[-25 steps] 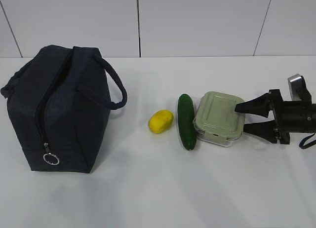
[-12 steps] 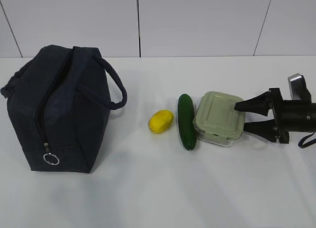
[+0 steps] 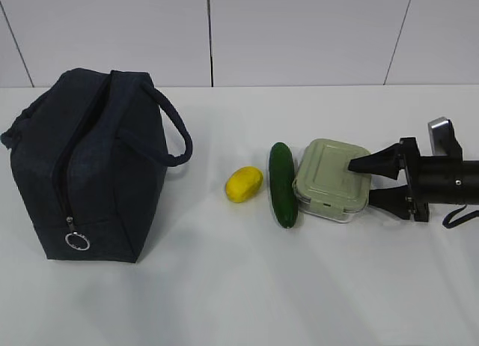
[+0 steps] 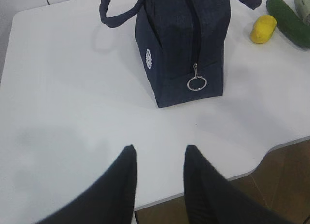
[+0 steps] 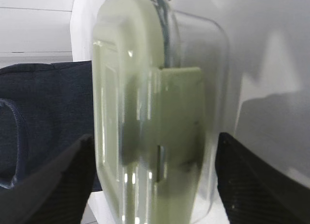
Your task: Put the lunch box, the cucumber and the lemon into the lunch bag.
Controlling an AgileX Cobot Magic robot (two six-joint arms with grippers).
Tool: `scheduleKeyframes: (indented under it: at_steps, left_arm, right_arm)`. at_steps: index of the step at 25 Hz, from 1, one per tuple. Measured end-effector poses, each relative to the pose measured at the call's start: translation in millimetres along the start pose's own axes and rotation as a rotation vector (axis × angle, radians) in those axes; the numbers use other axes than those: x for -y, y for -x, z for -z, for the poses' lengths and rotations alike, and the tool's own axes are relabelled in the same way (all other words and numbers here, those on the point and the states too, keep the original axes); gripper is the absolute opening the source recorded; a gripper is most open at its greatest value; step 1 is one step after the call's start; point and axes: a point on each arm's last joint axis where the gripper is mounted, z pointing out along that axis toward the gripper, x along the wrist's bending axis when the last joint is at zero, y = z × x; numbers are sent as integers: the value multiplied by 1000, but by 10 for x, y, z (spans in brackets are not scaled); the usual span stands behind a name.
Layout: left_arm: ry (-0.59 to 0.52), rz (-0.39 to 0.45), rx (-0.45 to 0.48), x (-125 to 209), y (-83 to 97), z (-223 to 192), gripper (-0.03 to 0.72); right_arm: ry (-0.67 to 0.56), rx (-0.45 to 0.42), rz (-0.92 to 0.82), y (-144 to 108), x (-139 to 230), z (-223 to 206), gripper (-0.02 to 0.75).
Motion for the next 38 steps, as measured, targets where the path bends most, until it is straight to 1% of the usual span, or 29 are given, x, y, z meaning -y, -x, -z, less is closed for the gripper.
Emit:
scheduleKeyframes:
  at_steps: [4,10,21,29,38]
  left_arm:
    - [0,0,0,0,0,0,239]
    - [0,0,0,0,0,0,239]
    - [0,0,0,0,0,0,239]
    - [0,0,0,0,0,0,239]
    - [0,2,0,0,0,0,239]
  right_arm:
    - [-14,-1,10,-38,26,-76,575]
    - [0,15,4,-12,17,-87,575]
    - [23,18,-8,-2,-2,-89,575]
    - [30,54,-2,22,-3,-108,575]
    - [14,48,8,-15,32,-180,575]
